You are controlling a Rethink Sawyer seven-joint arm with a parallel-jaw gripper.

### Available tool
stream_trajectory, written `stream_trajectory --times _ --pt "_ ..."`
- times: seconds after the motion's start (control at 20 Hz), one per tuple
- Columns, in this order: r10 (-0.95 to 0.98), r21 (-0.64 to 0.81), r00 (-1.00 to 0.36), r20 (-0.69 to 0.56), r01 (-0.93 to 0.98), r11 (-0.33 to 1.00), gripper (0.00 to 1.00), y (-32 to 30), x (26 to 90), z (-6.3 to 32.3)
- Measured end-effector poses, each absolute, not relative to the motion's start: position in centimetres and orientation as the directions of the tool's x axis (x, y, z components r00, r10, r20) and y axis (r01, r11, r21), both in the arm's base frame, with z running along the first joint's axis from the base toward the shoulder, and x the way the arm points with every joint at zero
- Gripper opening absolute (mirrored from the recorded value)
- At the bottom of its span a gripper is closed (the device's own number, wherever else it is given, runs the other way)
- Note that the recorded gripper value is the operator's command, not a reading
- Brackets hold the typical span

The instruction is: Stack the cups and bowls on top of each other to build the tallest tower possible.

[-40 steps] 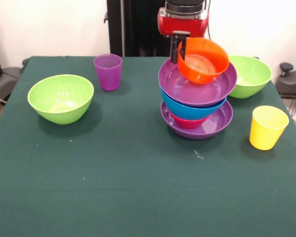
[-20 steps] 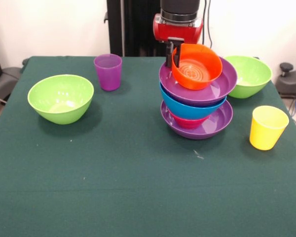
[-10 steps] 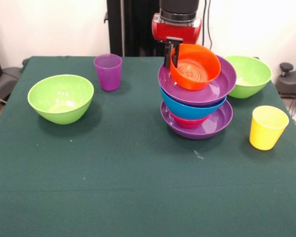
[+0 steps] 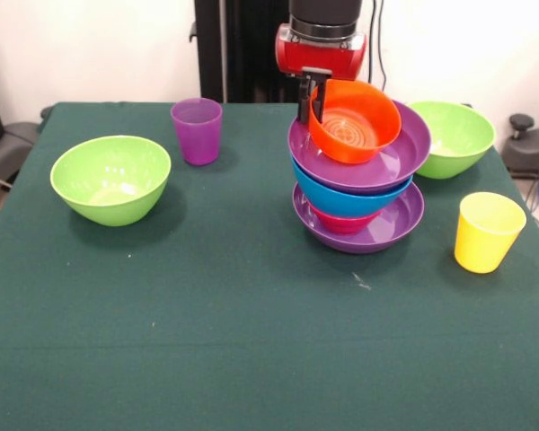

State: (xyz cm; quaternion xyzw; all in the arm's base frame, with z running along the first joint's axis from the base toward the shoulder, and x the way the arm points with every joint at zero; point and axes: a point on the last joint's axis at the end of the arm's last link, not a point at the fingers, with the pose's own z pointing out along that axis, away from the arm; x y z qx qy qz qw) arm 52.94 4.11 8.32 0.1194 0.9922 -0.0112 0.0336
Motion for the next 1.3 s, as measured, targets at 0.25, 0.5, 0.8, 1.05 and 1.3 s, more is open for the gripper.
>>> stream_trajectory --times 0.25,0.5,0.8,1.05,1.3 --pt "0.246 -0.010 -0.967 -0.069 0.248 0.969 0.00 4.2 53.1 8.4" --pt "0.258 -0.004 -0.964 -0.070 0.259 0.966 0.00 4.2 53.4 8.5" --pt "0.284 0.008 -0.955 -0.089 0.284 0.959 0.00 4.2 54.7 9.2" --pt "0.297 0.017 -0.949 -0.108 0.297 0.955 0.00 4.2 55.8 9.7" --pt "0.297 0.025 -0.945 -0.135 0.297 0.955 0.00 4.8 57.4 10.3"
